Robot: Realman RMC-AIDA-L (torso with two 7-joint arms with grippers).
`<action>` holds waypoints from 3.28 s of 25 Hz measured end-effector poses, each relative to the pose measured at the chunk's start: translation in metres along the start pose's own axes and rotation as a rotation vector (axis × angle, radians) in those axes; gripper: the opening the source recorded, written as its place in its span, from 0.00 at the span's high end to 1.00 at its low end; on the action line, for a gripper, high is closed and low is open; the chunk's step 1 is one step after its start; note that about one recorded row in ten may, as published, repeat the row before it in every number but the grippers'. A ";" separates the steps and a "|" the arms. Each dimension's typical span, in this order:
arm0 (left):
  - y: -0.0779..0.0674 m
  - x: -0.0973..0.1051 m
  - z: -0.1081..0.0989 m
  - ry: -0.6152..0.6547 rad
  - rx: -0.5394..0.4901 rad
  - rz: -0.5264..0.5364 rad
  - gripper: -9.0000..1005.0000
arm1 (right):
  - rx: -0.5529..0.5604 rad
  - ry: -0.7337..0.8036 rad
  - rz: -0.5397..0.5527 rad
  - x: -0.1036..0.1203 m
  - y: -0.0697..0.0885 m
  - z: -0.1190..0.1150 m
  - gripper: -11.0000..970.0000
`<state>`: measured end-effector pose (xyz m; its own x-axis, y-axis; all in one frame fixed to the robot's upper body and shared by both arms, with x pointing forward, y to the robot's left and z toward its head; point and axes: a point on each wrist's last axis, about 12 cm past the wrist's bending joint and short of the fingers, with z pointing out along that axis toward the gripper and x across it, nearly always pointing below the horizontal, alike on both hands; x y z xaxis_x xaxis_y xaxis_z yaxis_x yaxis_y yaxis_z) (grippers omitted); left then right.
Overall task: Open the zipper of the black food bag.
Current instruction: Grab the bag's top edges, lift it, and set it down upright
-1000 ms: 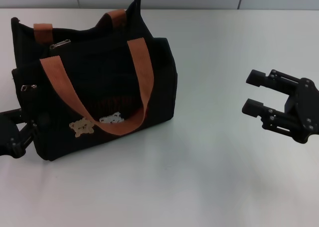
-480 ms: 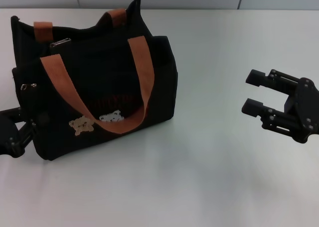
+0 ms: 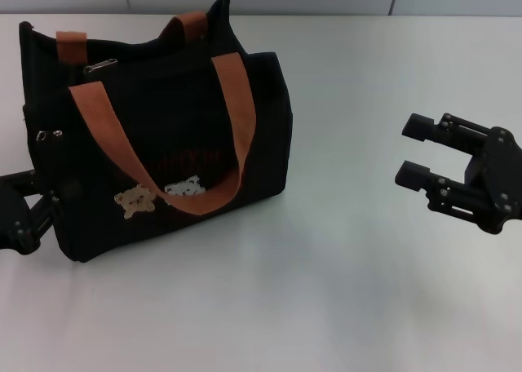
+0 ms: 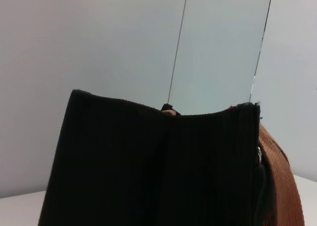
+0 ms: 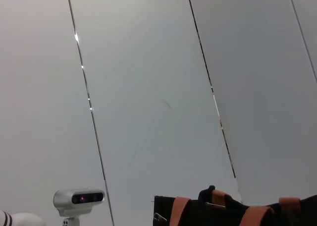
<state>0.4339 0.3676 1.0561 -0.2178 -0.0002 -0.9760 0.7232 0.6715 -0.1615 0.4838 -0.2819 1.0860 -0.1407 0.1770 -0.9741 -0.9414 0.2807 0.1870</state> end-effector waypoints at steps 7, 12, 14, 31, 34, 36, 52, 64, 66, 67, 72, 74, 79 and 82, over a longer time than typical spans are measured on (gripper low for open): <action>0.003 -0.005 0.000 0.001 0.005 0.022 0.88 | 0.004 -0.002 -0.004 0.000 -0.001 0.000 0.30; 0.010 -0.032 -0.006 0.014 0.038 0.108 0.88 | 0.002 -0.009 -0.008 -0.002 -0.001 0.001 0.30; 0.012 -0.047 -0.007 0.020 0.063 0.148 0.88 | 0.003 -0.010 -0.008 -0.001 -0.001 0.000 0.30; -0.005 -0.159 0.047 0.139 0.367 0.502 0.89 | 0.079 -0.045 0.031 0.009 -0.001 0.001 0.31; -0.011 -0.167 0.053 0.157 0.391 0.534 0.89 | 0.119 -0.037 0.003 0.020 -0.002 0.008 0.31; -0.015 -0.173 0.057 0.155 0.406 0.550 0.89 | 0.155 -0.031 -0.038 0.029 -0.001 0.012 0.31; -0.039 -0.172 0.088 0.134 0.549 0.579 0.89 | 0.266 0.075 -0.229 0.079 0.015 0.047 0.31; -0.043 -0.165 0.098 0.119 0.587 0.553 0.88 | 0.262 0.083 -0.285 0.076 0.007 0.072 0.31; -0.042 -0.163 0.098 0.117 0.589 0.545 0.88 | 0.276 0.080 -0.292 0.075 0.004 0.074 0.31; -0.041 -0.157 0.099 0.114 0.599 0.530 0.88 | 0.296 0.068 -0.303 0.073 0.002 0.074 0.31; -0.041 -0.151 0.101 0.121 0.616 0.511 0.88 | 0.327 0.043 -0.320 0.070 0.001 0.067 0.31; -0.042 -0.150 0.102 0.122 0.618 0.510 0.88 | 0.329 0.042 -0.321 0.070 0.001 0.065 0.31; -0.042 -0.149 0.102 0.126 0.620 0.509 0.89 | 0.389 -0.008 -0.416 0.067 0.007 0.050 0.31; -0.042 -0.151 0.104 0.125 0.623 0.513 0.89 | 0.409 -0.002 -0.570 0.069 0.015 0.043 0.31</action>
<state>0.5047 0.2625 1.1948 0.1946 0.3025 -0.9331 0.9764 0.0306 0.2136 0.4732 -0.2246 1.0271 0.3414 -0.1013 -0.9344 -0.6775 0.6625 -0.3194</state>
